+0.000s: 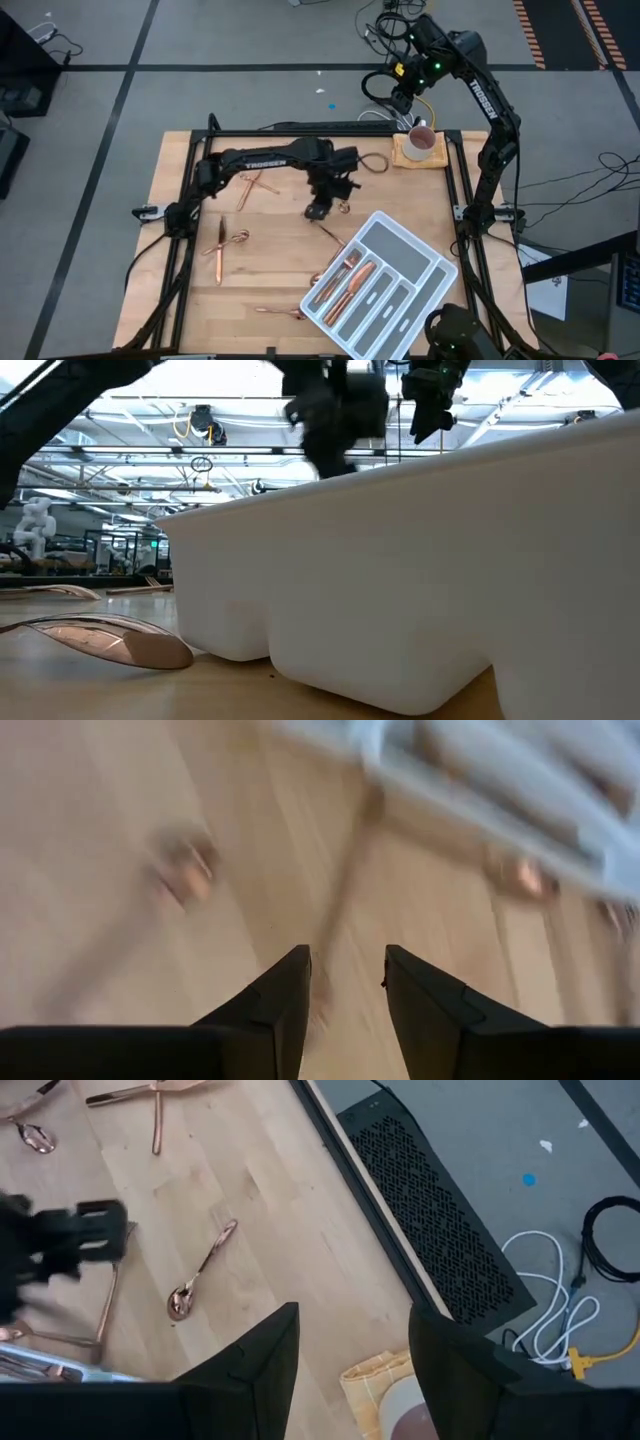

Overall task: Sort silverware
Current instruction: Put the gold fork into the silverware tray

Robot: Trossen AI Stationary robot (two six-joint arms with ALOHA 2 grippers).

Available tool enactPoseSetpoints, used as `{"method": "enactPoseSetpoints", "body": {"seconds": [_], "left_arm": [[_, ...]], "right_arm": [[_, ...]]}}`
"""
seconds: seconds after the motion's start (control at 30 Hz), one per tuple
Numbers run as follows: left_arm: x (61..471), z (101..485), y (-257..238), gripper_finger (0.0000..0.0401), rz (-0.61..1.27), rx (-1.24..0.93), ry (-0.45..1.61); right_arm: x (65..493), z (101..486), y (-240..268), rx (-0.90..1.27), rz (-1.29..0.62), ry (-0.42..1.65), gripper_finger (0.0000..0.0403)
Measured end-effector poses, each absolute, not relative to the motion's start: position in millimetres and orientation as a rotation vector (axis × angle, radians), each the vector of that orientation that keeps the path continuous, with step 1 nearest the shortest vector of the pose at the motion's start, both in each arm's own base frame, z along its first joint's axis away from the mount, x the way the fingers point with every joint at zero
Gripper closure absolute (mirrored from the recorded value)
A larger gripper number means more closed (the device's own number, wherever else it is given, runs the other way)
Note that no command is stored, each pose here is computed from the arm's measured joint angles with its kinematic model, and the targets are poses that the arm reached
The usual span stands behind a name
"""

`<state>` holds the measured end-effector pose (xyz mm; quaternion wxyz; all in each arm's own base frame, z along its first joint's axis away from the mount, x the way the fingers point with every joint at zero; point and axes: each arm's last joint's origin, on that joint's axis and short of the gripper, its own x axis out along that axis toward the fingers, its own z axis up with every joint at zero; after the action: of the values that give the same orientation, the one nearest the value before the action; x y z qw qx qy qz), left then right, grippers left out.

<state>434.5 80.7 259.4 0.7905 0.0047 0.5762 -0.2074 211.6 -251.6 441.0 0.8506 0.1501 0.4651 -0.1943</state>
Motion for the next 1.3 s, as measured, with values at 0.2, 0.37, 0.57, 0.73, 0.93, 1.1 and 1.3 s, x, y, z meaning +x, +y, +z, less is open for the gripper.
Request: {"method": "enactPoseSetpoints", "body": {"seconds": [0.2, 0.37, 0.57, 0.73, 0.93, 1.1, 1.3], "left_arm": [[443, 315, 90, 0.0267, -0.348, 0.121, 0.949], [405, 368, 98, 0.0267, -0.346, 0.229, 0.868], [339, 434, 124, 0.0267, -0.251, 0.215, 0.709], [299, 450, 146, 0.0267, -0.241, 0.073, 0.685], [298, 453, 177, 0.0267, -0.196, 0.004, 0.564], [333, 450, 190, 0.0267, -0.166, -0.012, 0.414], [354, 451, 177, 0.0267, -0.186, -0.033, 0.353]], "right_arm": [[212, 454, -239, 0.358, -0.069, 0.752, 0.0227], [191, 481, -209, 0.312, 0.052, 0.619, 0.0227], [144, 522, -155, 0.156, 0.022, 0.501, 0.0227], [116, 533, -112, 0.070, 0.211, 0.354, 0.0227], [107, 500, -95, 0.037, 0.447, 0.220, 0.0227], [119, 430, -109, 0.173, 0.557, 0.167, 0.0227], [134, 350, -129, 0.434, 0.633, 0.150, 0.0236]]}}
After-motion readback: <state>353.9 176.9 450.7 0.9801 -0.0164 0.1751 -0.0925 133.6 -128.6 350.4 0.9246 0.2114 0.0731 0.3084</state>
